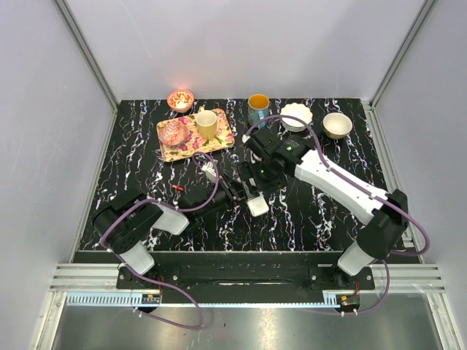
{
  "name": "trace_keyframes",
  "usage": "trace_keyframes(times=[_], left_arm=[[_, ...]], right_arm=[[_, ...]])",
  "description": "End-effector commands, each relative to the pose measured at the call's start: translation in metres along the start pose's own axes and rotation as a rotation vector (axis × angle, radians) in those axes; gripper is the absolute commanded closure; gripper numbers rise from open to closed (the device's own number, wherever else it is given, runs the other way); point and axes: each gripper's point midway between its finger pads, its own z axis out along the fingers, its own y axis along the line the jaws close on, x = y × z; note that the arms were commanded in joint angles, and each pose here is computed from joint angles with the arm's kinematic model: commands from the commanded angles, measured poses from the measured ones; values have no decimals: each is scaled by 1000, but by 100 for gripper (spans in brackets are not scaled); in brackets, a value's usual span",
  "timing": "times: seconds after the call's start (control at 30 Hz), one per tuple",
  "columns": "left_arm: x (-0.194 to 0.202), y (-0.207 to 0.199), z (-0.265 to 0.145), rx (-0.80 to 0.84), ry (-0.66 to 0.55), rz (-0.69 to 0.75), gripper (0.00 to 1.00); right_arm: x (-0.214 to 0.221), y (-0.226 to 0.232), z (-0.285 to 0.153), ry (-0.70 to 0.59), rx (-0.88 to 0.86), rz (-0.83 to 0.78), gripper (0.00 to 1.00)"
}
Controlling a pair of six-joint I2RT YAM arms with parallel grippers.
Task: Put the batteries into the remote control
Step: Load the battery cover into the remote control.
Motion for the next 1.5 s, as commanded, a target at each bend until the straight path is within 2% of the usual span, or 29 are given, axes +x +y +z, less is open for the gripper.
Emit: trace_keyframes(times=[0.0, 0.03, 0.1, 0.13, 0.2, 0.23, 0.4, 0.67, 0.9, 1.0, 1.2, 1.47], left_arm=[[-14, -106, -14, 436, -64, 88, 100], [-14, -105, -14, 434, -63, 86, 100], [-17, -104, -12, 432, -60, 79, 100], [-17, -104, -12, 434, -57, 78, 100], [-20, -105, -12, 435, -56, 80, 100], [-21, -106, -12, 438, -56, 79, 100], [-23, -112, -15, 460, -14, 90, 100], [-22, -121, -20, 490, 51, 104, 100], [-21, -127, -21, 500, 60, 112, 100], [-22, -130, -22, 506, 54, 115, 100], [-23, -138, -23, 527, 50, 125, 100], [-27, -146, -24, 548, 37, 138, 100]], right_arm=[[-48, 8, -63, -290, -116, 83, 12], [-44, 6, -62, -299, -130, 113, 12], [-55, 6, -87, -429, -213, 149, 11], [-45, 0, -74, -416, -226, 185, 10], [-48, 1, -89, -498, -328, 205, 9], [-34, -3, -72, -454, -342, 234, 9], [-11, 3, -53, -439, -469, 256, 8], [-10, 13, -57, -510, -660, 303, 6], [-10, 27, -54, -506, -807, 299, 16], [-6, 28, -46, -473, -822, 304, 21], [-2, 29, -40, -452, -830, 306, 26], [5, 30, -35, -416, -856, 318, 27]])
